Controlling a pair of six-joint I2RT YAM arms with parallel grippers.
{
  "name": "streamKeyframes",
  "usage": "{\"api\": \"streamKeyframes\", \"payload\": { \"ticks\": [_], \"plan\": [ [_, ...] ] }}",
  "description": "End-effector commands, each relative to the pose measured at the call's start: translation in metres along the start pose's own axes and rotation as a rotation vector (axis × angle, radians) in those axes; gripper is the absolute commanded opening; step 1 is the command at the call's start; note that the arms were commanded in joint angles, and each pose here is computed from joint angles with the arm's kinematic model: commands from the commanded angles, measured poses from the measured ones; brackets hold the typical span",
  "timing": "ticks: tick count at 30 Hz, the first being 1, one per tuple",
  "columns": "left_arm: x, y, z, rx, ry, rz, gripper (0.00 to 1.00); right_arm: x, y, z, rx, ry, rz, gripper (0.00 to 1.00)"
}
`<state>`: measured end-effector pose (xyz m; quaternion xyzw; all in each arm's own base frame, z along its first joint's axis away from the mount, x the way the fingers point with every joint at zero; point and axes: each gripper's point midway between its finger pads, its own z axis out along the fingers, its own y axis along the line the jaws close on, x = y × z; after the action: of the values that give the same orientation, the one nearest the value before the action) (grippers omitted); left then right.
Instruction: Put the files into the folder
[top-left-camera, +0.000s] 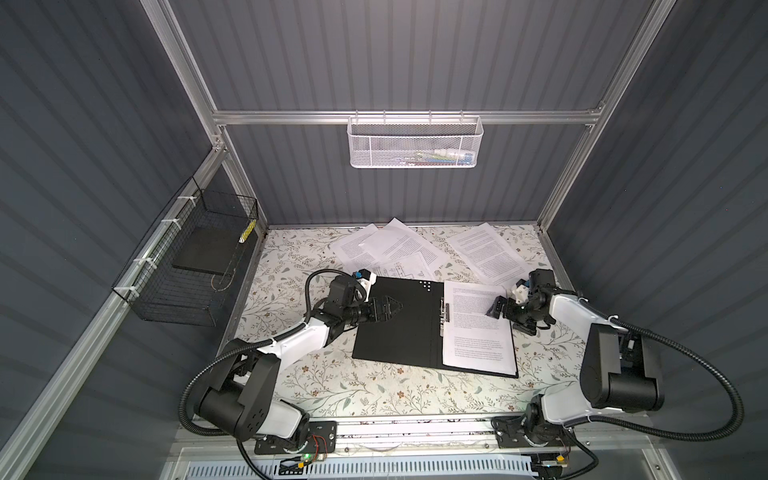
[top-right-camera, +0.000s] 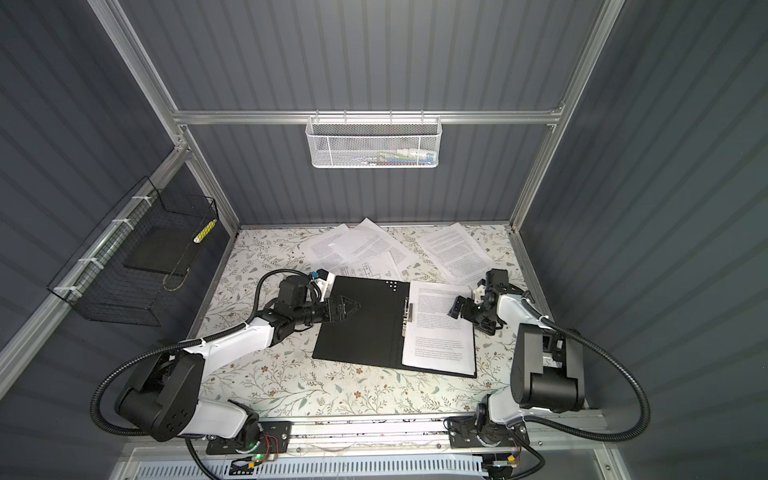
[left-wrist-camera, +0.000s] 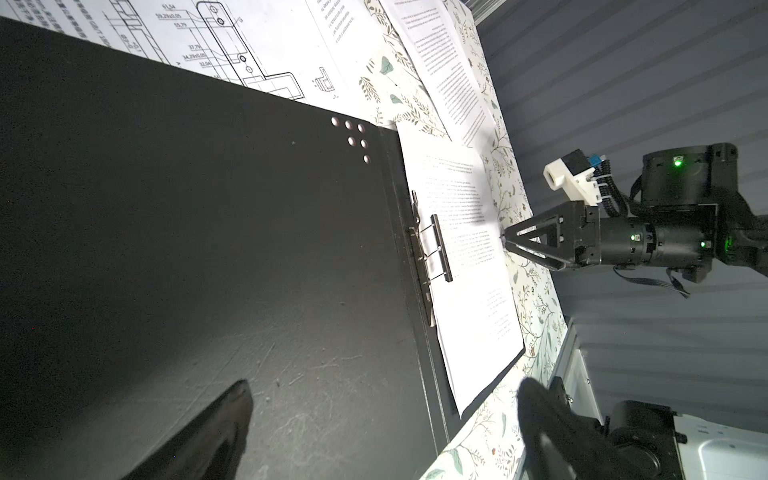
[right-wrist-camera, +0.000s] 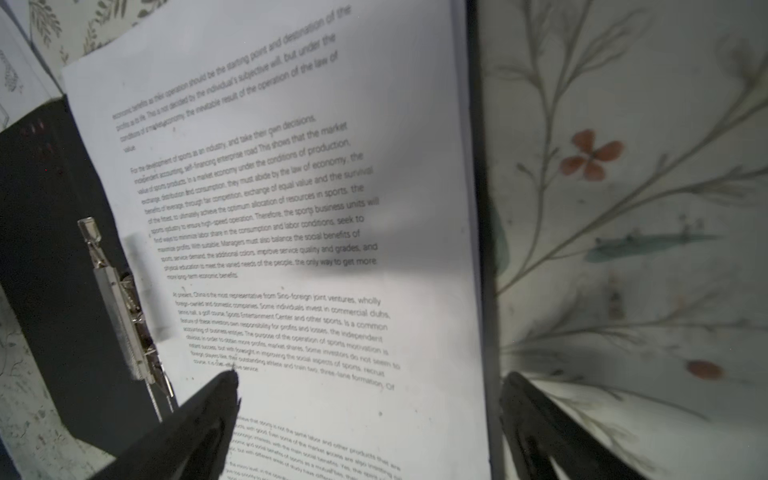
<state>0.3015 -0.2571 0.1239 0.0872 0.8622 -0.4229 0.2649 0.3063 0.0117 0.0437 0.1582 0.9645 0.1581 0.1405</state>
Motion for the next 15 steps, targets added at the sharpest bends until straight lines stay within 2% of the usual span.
{"api": "streamKeyframes", "payload": {
  "ticks": [1,3,5,10,12,15],
  "plan": [
    [0.004,0.0,0.003,0.004,0.022,-0.012,1.0,-0.024,-0.004,-0.025,0.077,-0.114,0.004,0.99],
    [0.004,0.0,0.003,0.004,0.024,-0.012,1.0,-0.037,-0.005,-0.034,0.098,-0.177,0.041,0.99],
    [0.004,0.001,0.003,0.0,0.021,-0.011,1.0,-0.046,-0.005,-0.041,0.119,-0.175,0.103,0.99],
    [0.005,0.007,0.005,-0.025,0.028,-0.012,1.0,-0.074,0.024,-0.03,0.078,-0.201,0.086,0.99],
    [0.007,0.009,0.007,-0.031,0.036,-0.017,1.0,-0.085,0.041,-0.02,0.047,-0.198,0.077,0.92],
    [0.009,0.013,0.011,-0.038,0.05,-0.027,1.0,-0.098,0.065,0.003,0.061,-0.162,0.042,0.75]
  ]
}}
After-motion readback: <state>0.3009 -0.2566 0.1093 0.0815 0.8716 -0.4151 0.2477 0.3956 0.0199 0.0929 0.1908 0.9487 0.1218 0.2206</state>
